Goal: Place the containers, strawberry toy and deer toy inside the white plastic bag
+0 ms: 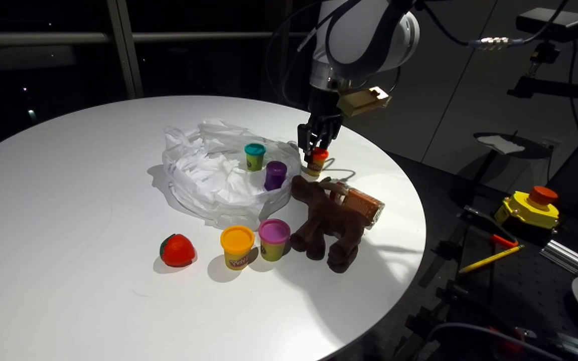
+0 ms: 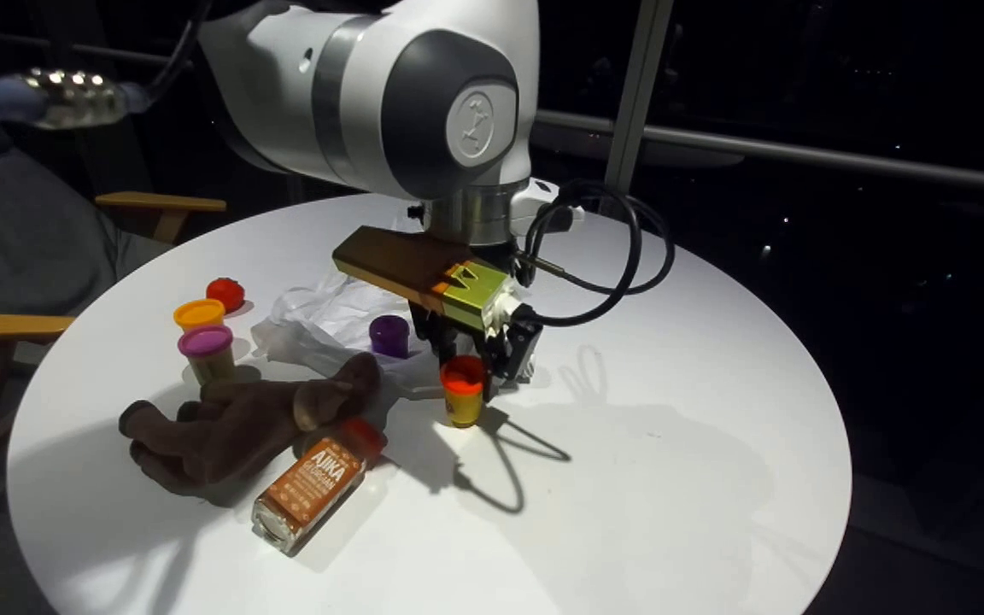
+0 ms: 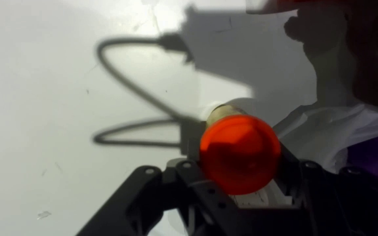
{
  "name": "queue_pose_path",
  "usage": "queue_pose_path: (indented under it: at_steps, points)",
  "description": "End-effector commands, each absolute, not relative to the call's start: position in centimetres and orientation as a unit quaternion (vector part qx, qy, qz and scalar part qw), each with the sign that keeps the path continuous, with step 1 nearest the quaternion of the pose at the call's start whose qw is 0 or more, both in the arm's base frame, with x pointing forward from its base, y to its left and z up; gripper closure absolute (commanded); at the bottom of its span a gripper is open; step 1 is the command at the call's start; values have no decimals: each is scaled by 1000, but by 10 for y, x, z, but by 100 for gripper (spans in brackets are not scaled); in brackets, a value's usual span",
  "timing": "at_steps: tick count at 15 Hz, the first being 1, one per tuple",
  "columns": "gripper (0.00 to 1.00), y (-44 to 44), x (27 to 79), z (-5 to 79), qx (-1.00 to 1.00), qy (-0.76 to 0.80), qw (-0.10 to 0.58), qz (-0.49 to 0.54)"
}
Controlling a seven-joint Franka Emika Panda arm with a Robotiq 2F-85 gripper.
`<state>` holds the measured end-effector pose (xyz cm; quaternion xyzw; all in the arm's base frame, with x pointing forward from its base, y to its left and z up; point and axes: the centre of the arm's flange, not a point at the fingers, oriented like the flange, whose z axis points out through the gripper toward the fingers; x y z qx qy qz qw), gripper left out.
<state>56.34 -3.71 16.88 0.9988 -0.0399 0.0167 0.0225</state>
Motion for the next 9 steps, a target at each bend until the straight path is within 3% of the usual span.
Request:
queue_pose_path:
  at_steps: [1,6,9]
  points:
    - [72,-34,565,229,996,-67,44,42]
    - [72,29,585,290,994,-48,68,76]
    - [72,86,586,274,996,-13,68,59]
